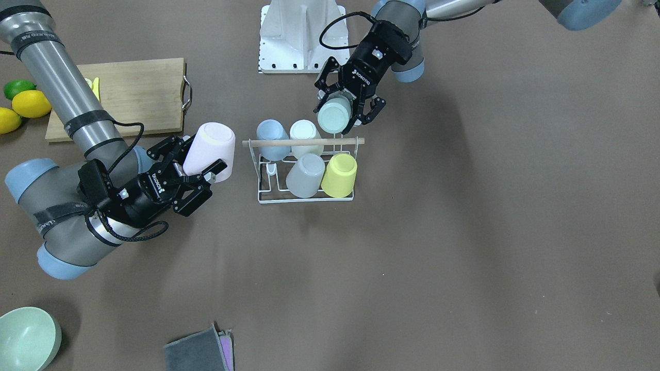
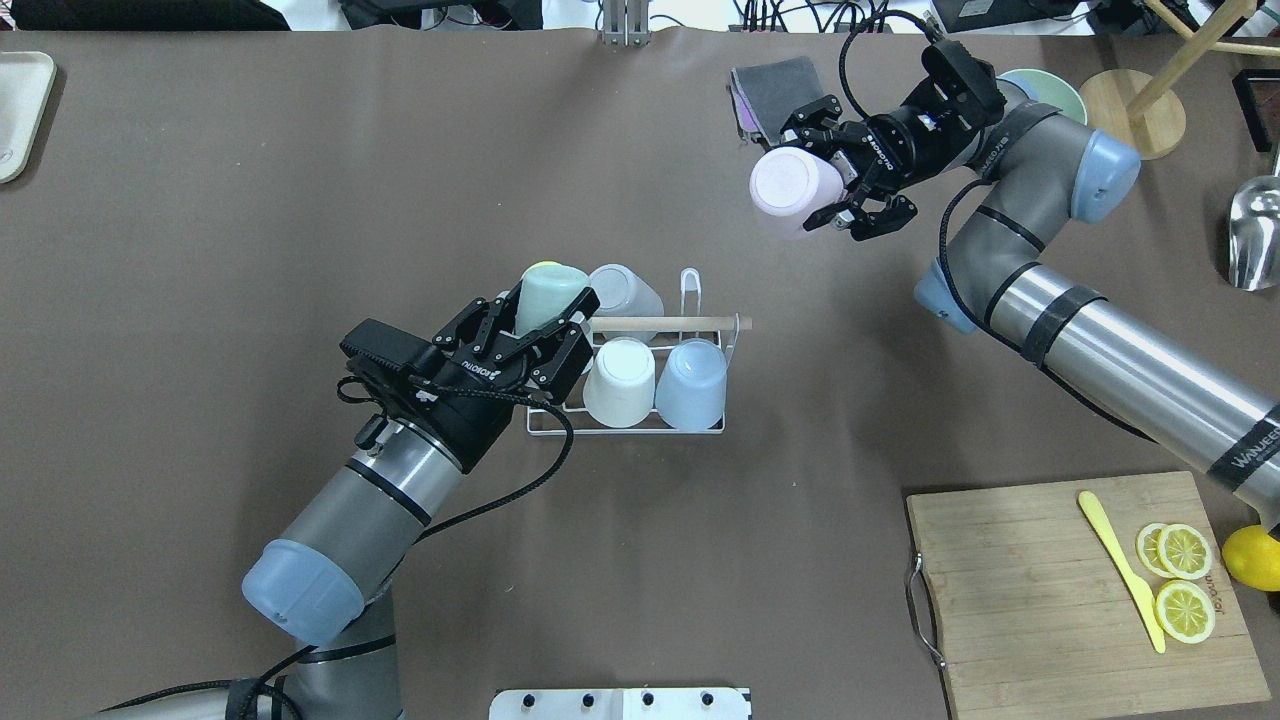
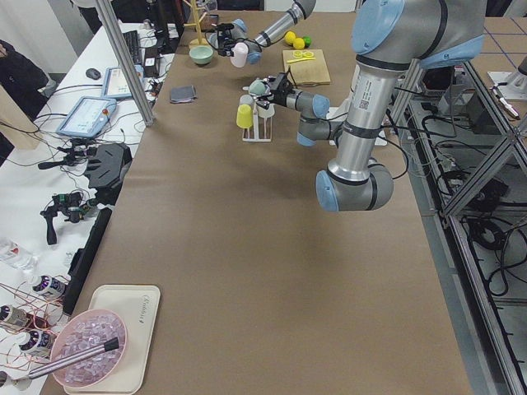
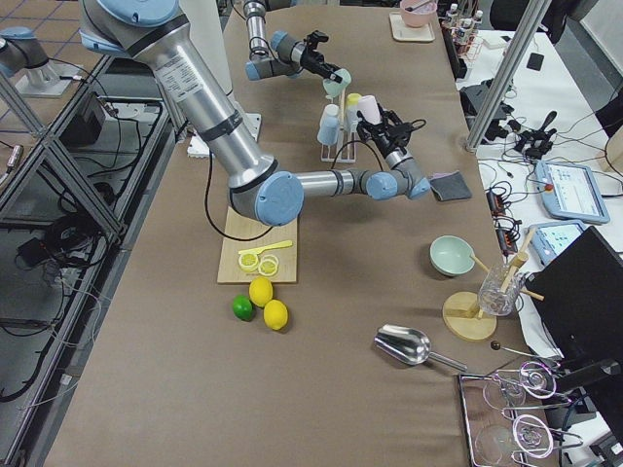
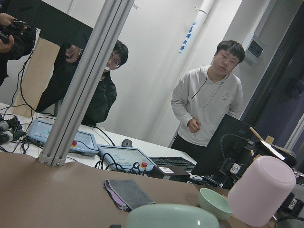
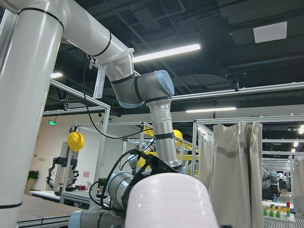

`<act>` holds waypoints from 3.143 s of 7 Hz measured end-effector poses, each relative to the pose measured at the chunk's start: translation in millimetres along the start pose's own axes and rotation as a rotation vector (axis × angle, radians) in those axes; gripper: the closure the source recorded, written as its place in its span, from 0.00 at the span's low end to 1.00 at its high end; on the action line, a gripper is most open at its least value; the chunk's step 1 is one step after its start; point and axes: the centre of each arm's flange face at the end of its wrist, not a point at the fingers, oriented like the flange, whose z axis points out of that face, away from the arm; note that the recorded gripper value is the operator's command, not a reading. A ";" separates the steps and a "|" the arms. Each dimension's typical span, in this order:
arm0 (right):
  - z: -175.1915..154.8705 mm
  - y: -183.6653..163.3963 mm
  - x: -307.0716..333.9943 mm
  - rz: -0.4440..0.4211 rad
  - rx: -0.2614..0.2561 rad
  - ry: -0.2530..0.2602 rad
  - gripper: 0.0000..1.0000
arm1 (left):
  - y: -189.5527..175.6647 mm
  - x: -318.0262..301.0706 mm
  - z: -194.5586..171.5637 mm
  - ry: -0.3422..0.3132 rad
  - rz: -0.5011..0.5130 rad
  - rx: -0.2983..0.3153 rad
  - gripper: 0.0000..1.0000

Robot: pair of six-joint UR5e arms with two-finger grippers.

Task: Place cup on cup holder

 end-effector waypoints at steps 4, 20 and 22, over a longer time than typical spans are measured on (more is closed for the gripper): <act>31.5 17.3 17.6 -0.045 -0.061 -0.012 0.59 | 15.5 -10.9 -0.7 -0.027 0.012 0.004 1.00; 77.6 66.4 -0.4 0.016 -0.044 -0.025 0.00 | -123.3 -122.3 52.1 -0.173 0.266 0.171 0.02; 77.6 65.5 0.7 0.017 -0.041 -0.021 0.00 | -171.9 -203.0 43.2 -0.252 0.349 0.172 0.02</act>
